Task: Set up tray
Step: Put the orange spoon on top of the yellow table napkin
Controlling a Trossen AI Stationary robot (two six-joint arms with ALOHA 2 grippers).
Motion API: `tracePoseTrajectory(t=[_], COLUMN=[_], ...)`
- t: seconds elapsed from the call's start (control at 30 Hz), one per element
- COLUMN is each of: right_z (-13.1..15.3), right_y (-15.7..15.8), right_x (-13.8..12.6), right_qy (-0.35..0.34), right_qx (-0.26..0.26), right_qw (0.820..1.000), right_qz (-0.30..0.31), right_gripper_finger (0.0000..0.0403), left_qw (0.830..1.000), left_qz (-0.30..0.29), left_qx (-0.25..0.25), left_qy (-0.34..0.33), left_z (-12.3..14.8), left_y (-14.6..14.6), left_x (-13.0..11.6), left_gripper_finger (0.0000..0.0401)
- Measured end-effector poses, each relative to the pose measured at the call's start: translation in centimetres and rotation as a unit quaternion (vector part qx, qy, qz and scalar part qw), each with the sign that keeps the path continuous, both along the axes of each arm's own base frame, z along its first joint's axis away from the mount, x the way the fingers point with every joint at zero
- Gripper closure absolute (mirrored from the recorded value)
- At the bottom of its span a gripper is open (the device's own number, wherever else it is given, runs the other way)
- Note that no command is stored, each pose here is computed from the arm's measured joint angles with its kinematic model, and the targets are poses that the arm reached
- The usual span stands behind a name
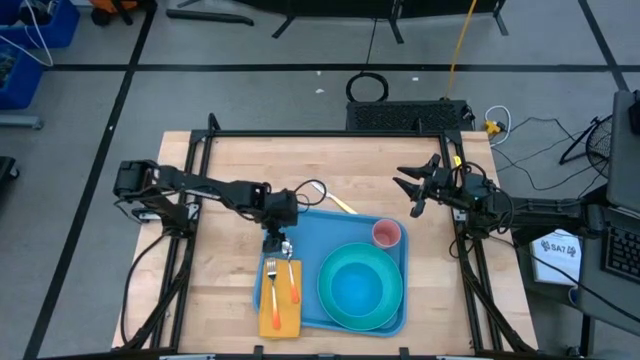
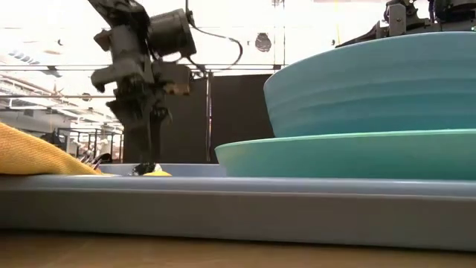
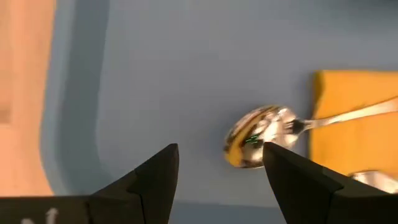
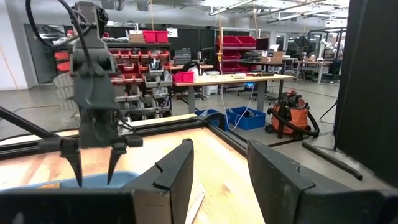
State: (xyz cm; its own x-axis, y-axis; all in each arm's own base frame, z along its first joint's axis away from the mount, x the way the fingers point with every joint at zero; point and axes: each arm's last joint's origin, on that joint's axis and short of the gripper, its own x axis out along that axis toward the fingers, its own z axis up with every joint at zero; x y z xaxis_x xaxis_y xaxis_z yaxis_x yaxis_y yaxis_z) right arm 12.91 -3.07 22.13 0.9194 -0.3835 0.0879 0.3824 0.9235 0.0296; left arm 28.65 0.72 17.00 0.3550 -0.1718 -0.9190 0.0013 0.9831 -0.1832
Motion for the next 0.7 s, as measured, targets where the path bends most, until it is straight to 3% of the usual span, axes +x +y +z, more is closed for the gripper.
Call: tracePoseTrajectory(t=[0.4, 0.7], right_z=[0.01, 0.01], right_y=[0.00, 0.00], right_x=[0.00, 0.00], right_qy=[0.000, 0.000], right_qx=[0.000, 0.000], right_qw=[1.000, 1.000], right_qz=[0.000, 0.000], right_gripper_finger=[0.0261, 0.0261], left_qw=[0.997, 0.997], left_qz=[-0.027, -0.031], left_qx=[-0.072, -0.069], left_qy=[0.014, 0.012], left_z=[-1.17, -1.16], left_y=[0.02, -0.05], left_x=[0.35, 0.37], left_gripper_finger=[0.0162, 0.0162])
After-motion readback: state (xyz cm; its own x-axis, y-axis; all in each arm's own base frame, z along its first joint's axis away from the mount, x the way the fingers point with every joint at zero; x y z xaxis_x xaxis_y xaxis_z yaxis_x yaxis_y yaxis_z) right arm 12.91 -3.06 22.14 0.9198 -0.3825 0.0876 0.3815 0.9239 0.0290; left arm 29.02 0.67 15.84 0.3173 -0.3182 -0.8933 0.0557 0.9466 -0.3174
